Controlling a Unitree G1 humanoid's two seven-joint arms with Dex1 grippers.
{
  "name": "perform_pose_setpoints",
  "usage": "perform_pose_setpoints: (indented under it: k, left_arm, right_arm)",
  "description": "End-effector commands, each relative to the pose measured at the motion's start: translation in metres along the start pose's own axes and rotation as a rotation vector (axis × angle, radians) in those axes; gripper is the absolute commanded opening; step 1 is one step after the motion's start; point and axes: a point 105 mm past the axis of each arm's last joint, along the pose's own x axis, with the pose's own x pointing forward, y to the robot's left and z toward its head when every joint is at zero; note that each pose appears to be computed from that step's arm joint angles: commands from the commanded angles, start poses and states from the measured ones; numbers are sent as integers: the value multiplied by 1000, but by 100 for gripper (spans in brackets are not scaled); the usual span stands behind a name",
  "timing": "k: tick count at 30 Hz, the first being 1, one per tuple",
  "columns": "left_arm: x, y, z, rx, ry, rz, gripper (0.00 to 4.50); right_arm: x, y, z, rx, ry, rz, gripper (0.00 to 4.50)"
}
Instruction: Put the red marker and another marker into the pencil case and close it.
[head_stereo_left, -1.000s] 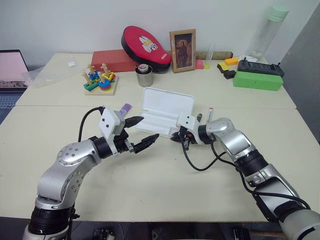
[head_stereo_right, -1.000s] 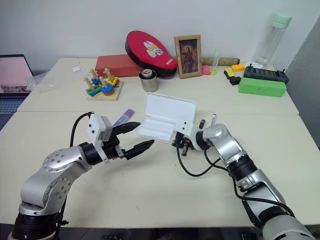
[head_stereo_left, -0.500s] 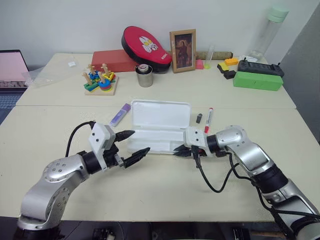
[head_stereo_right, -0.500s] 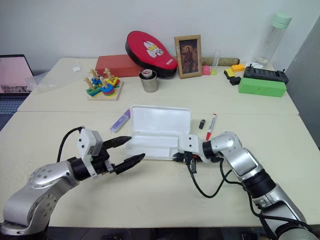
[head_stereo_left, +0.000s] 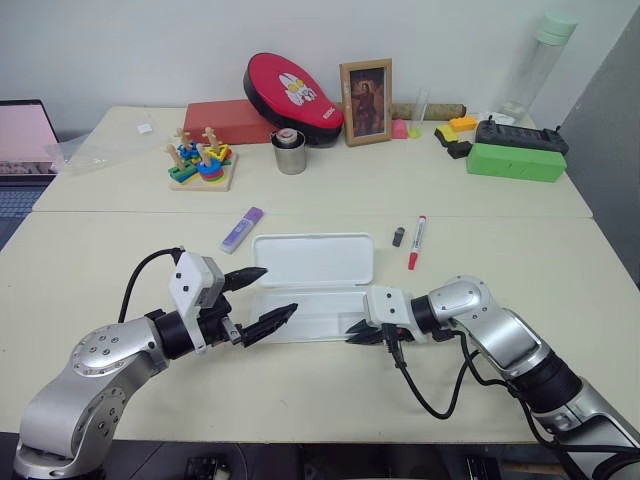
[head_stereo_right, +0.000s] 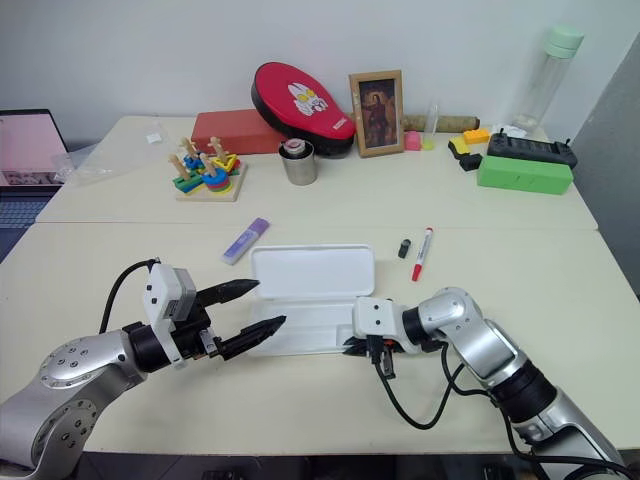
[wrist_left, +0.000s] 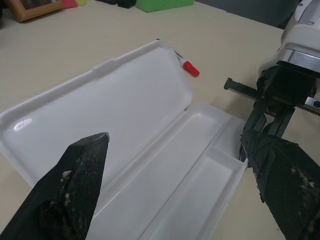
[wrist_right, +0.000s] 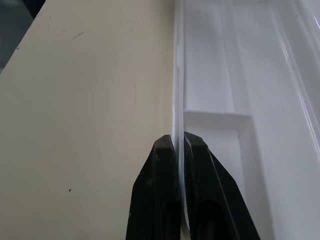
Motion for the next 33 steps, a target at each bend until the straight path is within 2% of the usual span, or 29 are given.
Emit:
perform_pose_setpoints:
  k: [1, 6, 9, 13, 15, 20, 21, 23, 25, 28, 33]
  left_arm:
    - [-1, 0, 10, 34, -19, 0, 450]
    - [1, 2, 12, 33, -27, 6, 450]
    - [1, 13, 30, -3, -115, 58, 450]
    - [-2, 33, 55, -7, -211, 149, 450]
    - [-1, 39, 61, -6, -232, 171, 450]
    - [11, 28, 69, 15, -246, 92, 450]
    - [11, 28, 69, 14, -247, 90, 450]
    - [21, 17, 75, 26, -265, 14, 450]
    - [36, 4, 83, 49, -279, -87, 450]
    - [48, -1, 88, 69, -283, -150, 450]
    - [66, -8, 100, 82, -319, -235, 450]
  right_arm:
    - [3, 3, 8, -11, -20, 4, 54]
    - [1, 1, 13, -6, -42, 0, 151]
    - [-10, -2, 20, 22, -74, 4, 205]
    - [-29, -6, 35, 59, -135, 18, 298]
    - [-40, -11, 45, 81, -182, 9, 341]
    - [-68, -44, 57, 147, -269, -145, 449]
    - [-69, -45, 57, 152, -270, -153, 449]
    - [-90, -76, 43, 219, -232, -349, 449]
    - [-119, -97, 16, 332, -161, -565, 449]
    - [-134, -106, -10, 439, -70, -719, 449]
    - [-133, -111, -36, 592, -11, -895, 449]
